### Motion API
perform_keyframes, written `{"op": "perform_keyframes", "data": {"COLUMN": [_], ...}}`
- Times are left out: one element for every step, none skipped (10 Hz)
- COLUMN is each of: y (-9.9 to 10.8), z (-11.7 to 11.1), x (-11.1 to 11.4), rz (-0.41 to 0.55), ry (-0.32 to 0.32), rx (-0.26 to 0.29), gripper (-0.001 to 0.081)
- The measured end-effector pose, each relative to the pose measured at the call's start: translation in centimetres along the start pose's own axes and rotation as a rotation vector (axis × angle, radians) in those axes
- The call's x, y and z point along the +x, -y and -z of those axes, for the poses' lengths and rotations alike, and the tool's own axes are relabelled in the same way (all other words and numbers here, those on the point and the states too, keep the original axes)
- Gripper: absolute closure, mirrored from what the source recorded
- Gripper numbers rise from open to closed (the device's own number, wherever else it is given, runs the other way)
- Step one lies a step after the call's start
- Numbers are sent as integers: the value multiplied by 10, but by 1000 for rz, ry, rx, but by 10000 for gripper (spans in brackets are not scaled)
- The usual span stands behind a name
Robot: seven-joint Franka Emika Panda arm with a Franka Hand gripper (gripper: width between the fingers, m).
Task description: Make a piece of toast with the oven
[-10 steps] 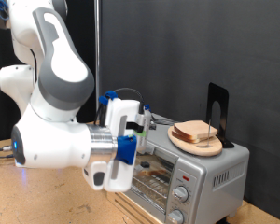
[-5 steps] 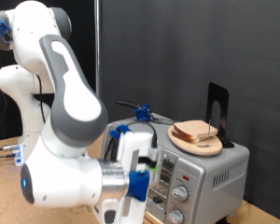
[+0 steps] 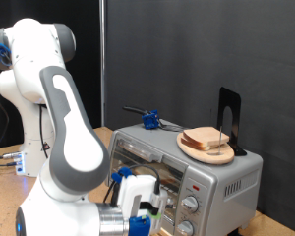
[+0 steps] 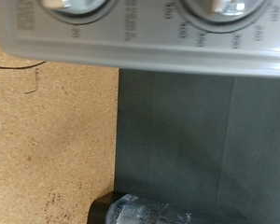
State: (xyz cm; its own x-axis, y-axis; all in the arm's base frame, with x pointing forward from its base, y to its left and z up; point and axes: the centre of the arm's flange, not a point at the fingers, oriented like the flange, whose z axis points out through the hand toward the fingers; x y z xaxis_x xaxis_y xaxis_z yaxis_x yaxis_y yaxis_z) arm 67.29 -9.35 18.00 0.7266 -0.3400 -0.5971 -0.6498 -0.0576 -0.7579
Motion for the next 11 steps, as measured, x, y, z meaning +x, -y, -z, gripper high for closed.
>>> {"op": "perform_keyframes", "data": {"y": [-5, -8, -11, -14, -16, -19, -23, -24, -24, -24, -22], "z": [-2, -4, -7, -10, -12, -14, -16, -19, -24, -30, -37], "x": [6, 11, 14, 17, 19, 22, 23, 23, 23, 22, 21], "rz": [1, 3, 10, 12, 16, 19, 26, 34, 41, 48, 55], "ry": [4, 10, 16, 22, 25, 29, 32, 36, 44, 53, 64], "rx": [-1, -4, -6, -10, -15, -18, -19, -19, -17, -16, -15], "gripper": [-3, -3, -3, -3, -3, -3, -3, -3, -3, -3, -3]}}
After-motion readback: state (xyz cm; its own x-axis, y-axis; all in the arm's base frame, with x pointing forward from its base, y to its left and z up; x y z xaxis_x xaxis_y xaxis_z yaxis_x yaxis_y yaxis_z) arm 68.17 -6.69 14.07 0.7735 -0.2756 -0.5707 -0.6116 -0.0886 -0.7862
